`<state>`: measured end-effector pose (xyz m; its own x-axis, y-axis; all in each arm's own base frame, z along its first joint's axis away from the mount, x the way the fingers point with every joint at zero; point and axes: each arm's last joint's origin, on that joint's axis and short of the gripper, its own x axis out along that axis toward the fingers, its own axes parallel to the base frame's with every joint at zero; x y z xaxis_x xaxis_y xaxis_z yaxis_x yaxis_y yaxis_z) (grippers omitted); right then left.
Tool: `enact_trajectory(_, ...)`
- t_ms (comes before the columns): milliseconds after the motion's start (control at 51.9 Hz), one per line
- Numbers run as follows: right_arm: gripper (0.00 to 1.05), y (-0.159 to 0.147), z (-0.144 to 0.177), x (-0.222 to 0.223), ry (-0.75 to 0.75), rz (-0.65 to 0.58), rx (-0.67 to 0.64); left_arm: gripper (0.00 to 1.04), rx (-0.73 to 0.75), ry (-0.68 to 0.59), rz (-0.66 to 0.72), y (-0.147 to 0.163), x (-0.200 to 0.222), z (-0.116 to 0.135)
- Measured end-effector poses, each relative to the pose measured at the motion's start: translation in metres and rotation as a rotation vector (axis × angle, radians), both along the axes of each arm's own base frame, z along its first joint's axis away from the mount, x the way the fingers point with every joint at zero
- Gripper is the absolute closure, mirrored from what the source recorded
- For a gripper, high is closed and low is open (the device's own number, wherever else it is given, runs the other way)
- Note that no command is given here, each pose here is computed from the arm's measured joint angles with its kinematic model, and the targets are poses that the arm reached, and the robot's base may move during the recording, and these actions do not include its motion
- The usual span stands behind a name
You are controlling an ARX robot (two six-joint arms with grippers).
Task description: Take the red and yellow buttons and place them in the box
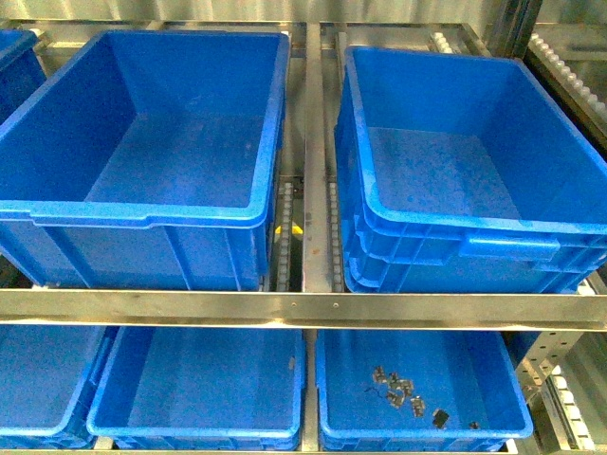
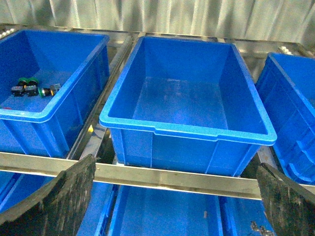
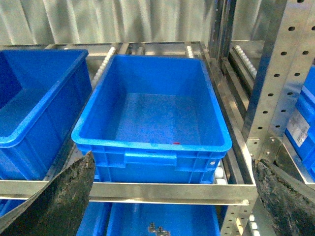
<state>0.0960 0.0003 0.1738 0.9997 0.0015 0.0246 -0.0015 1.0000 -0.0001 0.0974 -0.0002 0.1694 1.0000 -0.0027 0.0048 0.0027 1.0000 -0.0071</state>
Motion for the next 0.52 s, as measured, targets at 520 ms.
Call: enact_trajectory(520,0.07,0.0000,0.0000,0.0000,0.000,0.000,0.000,0.08,0.000,0.000,0.000,0.0000,0.0000,0.0000)
